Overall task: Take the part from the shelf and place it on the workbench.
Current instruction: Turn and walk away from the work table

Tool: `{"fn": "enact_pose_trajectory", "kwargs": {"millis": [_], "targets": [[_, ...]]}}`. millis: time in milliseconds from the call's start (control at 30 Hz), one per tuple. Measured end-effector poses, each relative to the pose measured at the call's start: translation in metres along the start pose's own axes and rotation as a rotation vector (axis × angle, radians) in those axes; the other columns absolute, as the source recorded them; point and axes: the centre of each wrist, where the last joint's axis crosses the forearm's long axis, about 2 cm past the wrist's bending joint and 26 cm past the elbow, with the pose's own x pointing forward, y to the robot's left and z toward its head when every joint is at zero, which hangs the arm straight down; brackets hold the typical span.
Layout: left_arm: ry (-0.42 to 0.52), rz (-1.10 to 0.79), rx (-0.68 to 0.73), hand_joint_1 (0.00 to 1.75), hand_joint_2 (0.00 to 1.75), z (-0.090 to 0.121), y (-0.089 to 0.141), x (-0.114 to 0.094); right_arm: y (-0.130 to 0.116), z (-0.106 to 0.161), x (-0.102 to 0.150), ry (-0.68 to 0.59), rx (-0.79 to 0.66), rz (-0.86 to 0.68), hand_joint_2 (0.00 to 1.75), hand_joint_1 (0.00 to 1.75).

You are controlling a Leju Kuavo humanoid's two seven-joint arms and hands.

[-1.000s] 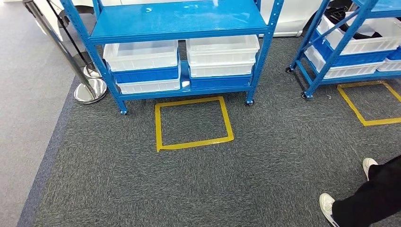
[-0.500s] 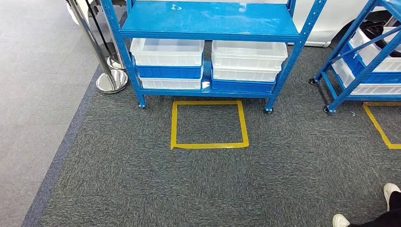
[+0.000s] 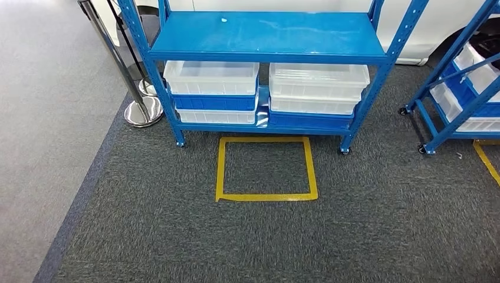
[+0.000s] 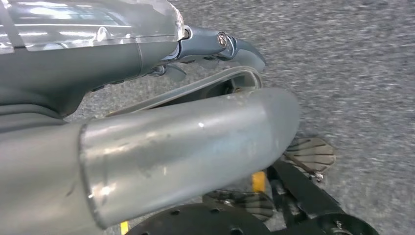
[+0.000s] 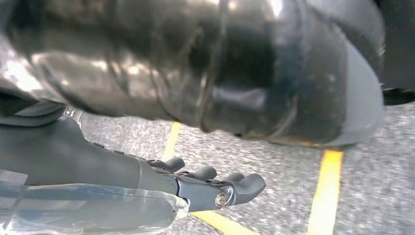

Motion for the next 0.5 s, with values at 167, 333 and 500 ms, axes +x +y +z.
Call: {"fn": "enact_pose_trajectory", "kwargs": {"millis": [167, 333, 500], "targets": [[-0.003, -0.001, 0.002, 0.0, 0.0, -0.0008, -0.0003, 0.002, 0.0002, -0.0003, 0.0057, -0.01, 0.0, -0.005, 0.0, 0.0], [0.004, -0.003, 0.006, 0.0, 0.0, -0.0008, -0.0005, 0.0021, -0.0001, -0.0002, 0.0042, -0.004, -0.001, -0.01, 0.0, 0.0], [0.011, -0.005, 0.005, 0.0, 0.0, 0.0001, -0.0017, 0.0004, -0.0006, 0.0001, -0.0024, 0.009, -0.003, -0.015, 0.0, 0.0]]}}
